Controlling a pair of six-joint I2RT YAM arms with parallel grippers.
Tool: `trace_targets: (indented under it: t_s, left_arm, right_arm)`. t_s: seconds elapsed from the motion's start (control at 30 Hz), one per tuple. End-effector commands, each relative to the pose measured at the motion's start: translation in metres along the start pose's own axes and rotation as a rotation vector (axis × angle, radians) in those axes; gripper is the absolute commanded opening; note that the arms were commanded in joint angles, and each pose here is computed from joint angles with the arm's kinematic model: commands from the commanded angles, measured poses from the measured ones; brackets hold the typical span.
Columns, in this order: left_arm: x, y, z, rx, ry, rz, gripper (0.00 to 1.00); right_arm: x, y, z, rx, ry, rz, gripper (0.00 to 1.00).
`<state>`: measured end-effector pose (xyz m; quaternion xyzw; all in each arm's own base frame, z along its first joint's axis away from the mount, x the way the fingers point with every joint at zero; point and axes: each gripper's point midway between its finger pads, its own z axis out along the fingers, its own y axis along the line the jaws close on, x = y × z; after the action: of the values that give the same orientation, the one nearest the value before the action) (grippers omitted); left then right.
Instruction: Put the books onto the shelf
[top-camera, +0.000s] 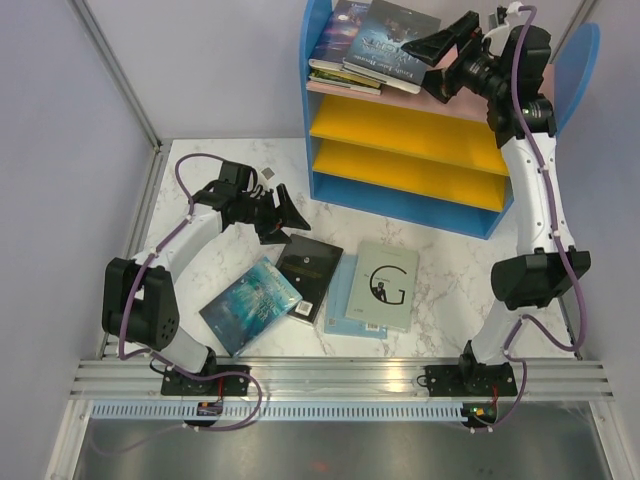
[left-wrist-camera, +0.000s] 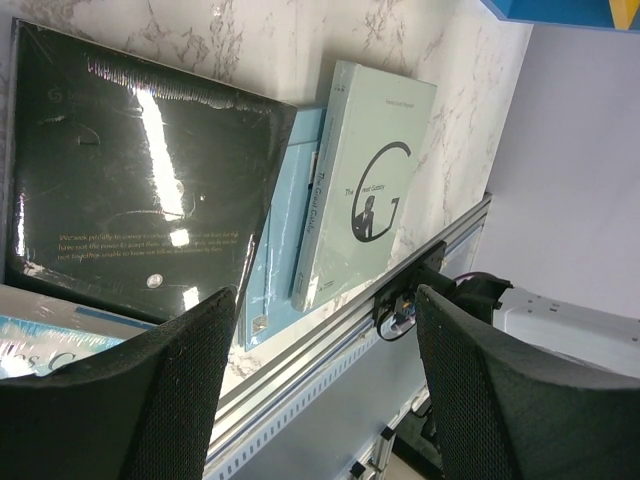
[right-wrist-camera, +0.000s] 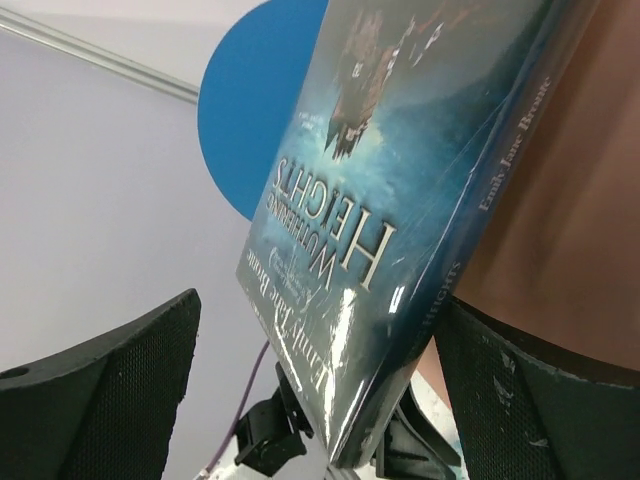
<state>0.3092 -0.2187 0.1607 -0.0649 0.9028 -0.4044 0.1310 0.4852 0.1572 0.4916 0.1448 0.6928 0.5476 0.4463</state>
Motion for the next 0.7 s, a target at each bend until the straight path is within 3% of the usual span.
trace_targets:
  t_s: [0.0,0.07,0.13,0.27,0.33,0.37,0.43,0.67]
  left_arm:
    - [-0.011,-0.009,-0.005,0.004,-0.035,0.000,0.76]
    - [-0.010,-0.009,-0.005,0.003,-0.033,0.000,0.76]
    - [-0.010,-0.008,-0.006,0.000,-0.035,0.000,0.76]
    - [-0.010,-0.007,-0.006,-0.003,-0.037,-0.003,0.76]
    - [-0.010,-0.008,-0.006,-0.002,-0.037,-0.001,0.75]
    - [-0.010,-0.008,-0.006,-0.002,-0.038,-0.002,0.75]
    - [-0.011,-0.008,-0.006,-0.001,-0.037,-0.001,0.75]
    - [-0.014,-0.010,-0.005,0.003,-0.037,0.007,0.75]
  right_arm:
    - [0.008,0.023,-0.024,-0.029,0.014,-0.113,0.98]
    - [0.006,0.020,-0.026,-0.013,0.003,-0.120,0.97]
    - [0.003,0.023,-0.027,-0.011,-0.014,-0.130,0.86]
    - [-0.007,0.028,-0.023,-0.019,-0.043,-0.118,0.29]
    - [-0.012,0.033,-0.021,-0.028,-0.058,-0.117,0.18]
    - [-0.015,0.034,-0.019,-0.030,-0.065,-0.116,0.07]
    - [-0.019,0.037,-0.014,-0.044,-0.072,-0.108,0.00]
    - [-0.012,0.055,0.021,-0.124,-0.069,-0.081,0.00]
